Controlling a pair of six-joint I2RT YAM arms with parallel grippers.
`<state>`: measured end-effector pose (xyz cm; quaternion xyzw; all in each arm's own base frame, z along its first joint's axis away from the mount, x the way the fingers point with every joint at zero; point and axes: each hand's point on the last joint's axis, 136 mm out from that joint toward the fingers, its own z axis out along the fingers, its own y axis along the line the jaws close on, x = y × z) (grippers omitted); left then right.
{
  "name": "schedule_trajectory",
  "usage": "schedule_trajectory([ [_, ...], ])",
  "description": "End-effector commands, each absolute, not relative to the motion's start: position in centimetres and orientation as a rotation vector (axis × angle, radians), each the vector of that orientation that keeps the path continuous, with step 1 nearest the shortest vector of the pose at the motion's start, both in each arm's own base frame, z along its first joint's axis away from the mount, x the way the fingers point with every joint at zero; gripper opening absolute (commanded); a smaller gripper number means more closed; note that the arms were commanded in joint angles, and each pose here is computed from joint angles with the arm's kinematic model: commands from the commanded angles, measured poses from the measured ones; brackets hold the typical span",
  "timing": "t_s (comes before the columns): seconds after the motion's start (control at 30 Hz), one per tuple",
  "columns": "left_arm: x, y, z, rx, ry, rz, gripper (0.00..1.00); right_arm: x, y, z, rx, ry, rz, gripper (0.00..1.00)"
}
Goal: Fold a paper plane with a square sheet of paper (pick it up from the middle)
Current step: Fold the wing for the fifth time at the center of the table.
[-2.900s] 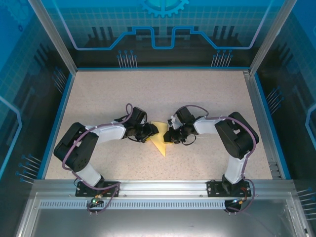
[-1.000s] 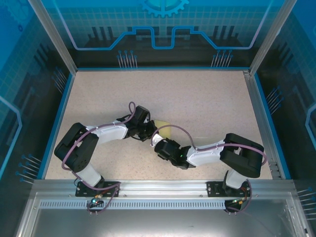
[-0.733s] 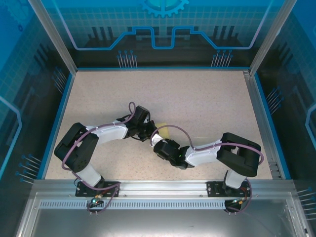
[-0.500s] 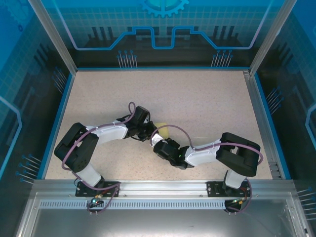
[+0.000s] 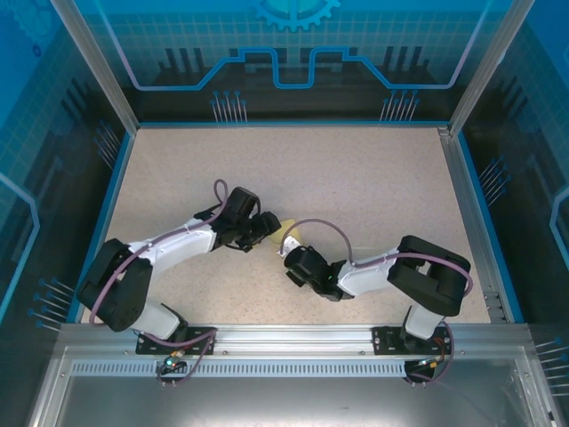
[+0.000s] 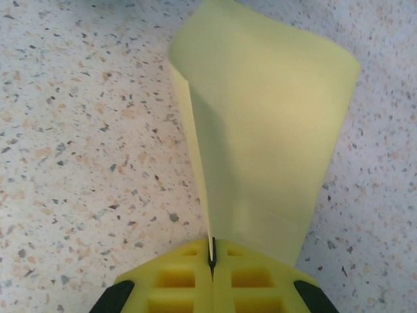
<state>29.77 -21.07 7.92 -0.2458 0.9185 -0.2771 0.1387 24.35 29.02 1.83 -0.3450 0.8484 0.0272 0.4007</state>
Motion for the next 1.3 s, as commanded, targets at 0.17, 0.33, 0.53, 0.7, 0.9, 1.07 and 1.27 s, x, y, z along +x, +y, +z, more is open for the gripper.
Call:
schedule_trajectory([
  [0.17,29.5,-19.4,8.5,-0.746,2.625,-0.728,0.72,24.9,28.9,3.4,-0.636,2.216,0.461,0.00],
  [0.33,29.8,-20.0,8.5,-0.729,2.631,-0.758,0.72,25.5,28.2,3.5,-0.526,2.257,0.634,0.00],
  [0.53,30.1,-21.1,8.5,-0.695,2.638,-0.824,0.69,26.1,28.0,3.8,-0.413,2.285,0.800,0.00],
  [0.7,30.5,-22.6,8.5,-0.658,2.649,-0.904,0.69,26.3,28.2,4.0,-0.356,2.300,0.902,0.00],
  [0.9,31.3,-24.4,7.9,-0.664,2.678,-0.997,0.75,26.3,28.3,4.0,-0.384,2.294,0.894,0.00],
  [1.07,32.1,-25.6,7.2,-0.702,2.730,-1.007,0.80,26.1,28.1,3.3,-0.458,2.286,0.811,0.00],
  [1.27,32.4,-25.7,5.5,-0.800,2.802,-0.942,0.79,25.7,28.6,3.1,-0.556,2.256,0.740,0.00],
])
